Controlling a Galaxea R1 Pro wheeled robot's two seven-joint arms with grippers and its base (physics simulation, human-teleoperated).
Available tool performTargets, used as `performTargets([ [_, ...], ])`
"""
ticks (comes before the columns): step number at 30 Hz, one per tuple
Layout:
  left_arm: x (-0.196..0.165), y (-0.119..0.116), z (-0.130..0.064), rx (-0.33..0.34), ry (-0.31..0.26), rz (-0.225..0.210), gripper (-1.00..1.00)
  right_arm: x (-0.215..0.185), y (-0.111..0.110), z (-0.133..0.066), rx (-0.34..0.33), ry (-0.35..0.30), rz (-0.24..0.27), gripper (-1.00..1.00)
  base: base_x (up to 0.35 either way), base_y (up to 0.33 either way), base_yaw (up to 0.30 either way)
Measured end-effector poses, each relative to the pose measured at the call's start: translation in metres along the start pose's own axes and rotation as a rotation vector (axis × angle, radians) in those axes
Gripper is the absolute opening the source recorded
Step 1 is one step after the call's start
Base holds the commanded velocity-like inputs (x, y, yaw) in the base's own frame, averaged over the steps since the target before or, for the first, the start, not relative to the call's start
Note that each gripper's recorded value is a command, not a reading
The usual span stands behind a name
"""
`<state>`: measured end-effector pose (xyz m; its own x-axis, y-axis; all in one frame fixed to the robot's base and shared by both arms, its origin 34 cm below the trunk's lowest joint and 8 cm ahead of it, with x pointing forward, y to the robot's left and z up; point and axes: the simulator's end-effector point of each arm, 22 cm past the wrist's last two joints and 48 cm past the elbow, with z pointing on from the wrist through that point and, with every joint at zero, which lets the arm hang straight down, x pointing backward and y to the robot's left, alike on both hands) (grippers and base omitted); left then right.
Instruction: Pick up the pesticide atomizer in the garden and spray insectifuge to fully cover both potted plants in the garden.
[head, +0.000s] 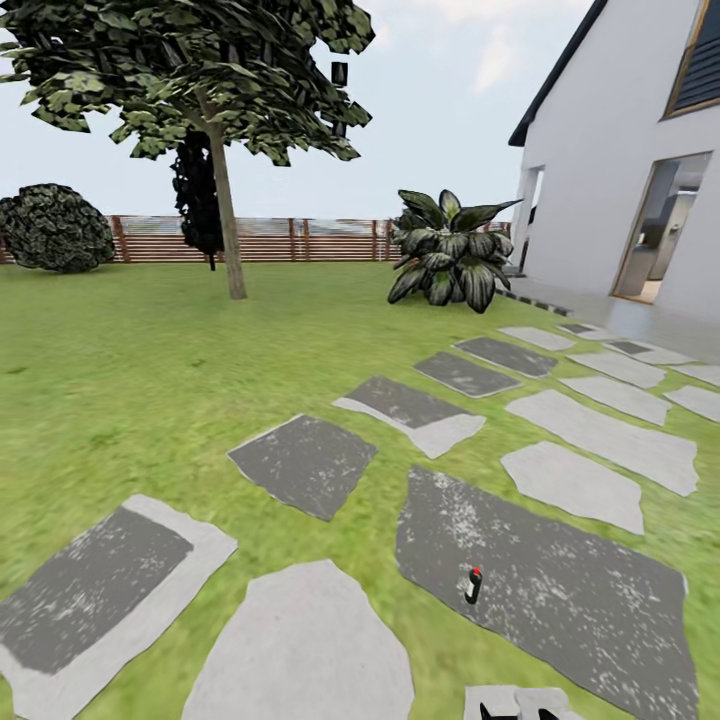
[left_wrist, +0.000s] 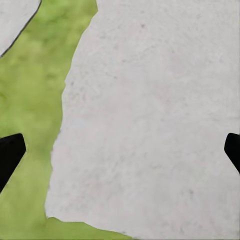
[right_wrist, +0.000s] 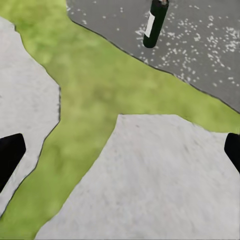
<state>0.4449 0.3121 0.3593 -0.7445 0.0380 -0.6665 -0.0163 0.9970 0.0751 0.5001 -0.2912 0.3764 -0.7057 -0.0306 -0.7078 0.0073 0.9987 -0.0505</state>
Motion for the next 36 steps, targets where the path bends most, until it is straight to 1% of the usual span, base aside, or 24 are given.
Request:
performTargets([
  [3,0.0,0.0,0.0,0.0,0.0,0.0,1.0,0.0,-0.001,0.0,0.001,-0.001,-0.002,1.0,0.236,0.235,0.016],
  [9,0.0,0.0,0.0,0.0,0.001,0.0,1.0,0.0,-0.015,0.0,0.017,-0.001,-0.011,1.0,0.24,0.231,0.003],
  [36,0.0,0.0,0.0,0.0,0.0,0.0,1.0,0.0,-0.016,0.0,0.018,-0.001,-0.012,1.0,0.241,0.227,0.0],
])
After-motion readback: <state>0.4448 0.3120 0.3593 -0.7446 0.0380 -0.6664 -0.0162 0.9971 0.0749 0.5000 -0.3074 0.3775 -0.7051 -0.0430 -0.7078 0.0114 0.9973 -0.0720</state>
